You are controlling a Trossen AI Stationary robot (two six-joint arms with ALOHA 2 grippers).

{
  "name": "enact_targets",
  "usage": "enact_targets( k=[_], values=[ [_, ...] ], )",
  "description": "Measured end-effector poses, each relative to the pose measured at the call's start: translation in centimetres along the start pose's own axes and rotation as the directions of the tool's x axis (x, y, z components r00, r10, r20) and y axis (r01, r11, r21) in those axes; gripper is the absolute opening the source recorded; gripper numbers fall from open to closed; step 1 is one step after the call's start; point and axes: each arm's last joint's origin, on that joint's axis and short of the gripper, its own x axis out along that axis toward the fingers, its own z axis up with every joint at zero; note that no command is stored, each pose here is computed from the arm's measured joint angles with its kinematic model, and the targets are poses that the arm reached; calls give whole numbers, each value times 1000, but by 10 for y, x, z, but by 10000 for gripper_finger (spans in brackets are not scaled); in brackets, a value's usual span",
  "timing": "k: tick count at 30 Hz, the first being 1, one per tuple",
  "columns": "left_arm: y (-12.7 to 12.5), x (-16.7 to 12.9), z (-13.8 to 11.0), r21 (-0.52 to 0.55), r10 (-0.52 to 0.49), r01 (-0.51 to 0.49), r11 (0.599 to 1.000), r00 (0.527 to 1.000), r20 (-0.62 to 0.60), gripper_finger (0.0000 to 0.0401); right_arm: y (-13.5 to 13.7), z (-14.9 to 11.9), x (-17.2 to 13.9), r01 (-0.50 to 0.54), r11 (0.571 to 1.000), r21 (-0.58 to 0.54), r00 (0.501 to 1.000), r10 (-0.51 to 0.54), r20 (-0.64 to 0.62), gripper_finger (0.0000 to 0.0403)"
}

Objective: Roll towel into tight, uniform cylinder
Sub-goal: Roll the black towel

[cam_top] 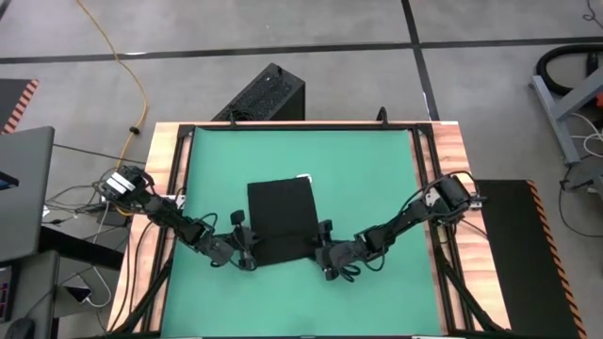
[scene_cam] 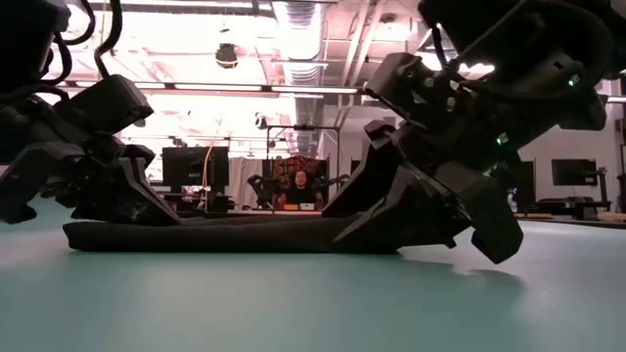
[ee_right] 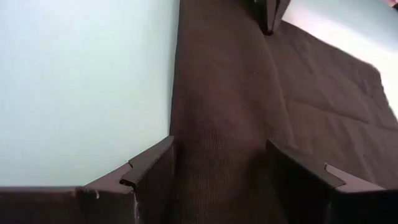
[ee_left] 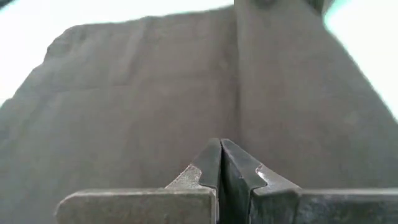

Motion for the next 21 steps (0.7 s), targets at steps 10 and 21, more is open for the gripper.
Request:
enact_targets(
  k=[10,21],
  values=[
    [-19,-21,41,-52,-119,135,989,962,245,0,-7,29,-22,17,1000,-23,986,-13,166,276],
    [-42,19,0,-76,-163,180,981,968,191,0,0,30,-25,10,997,-70,984,2,177,276]
  ],
)
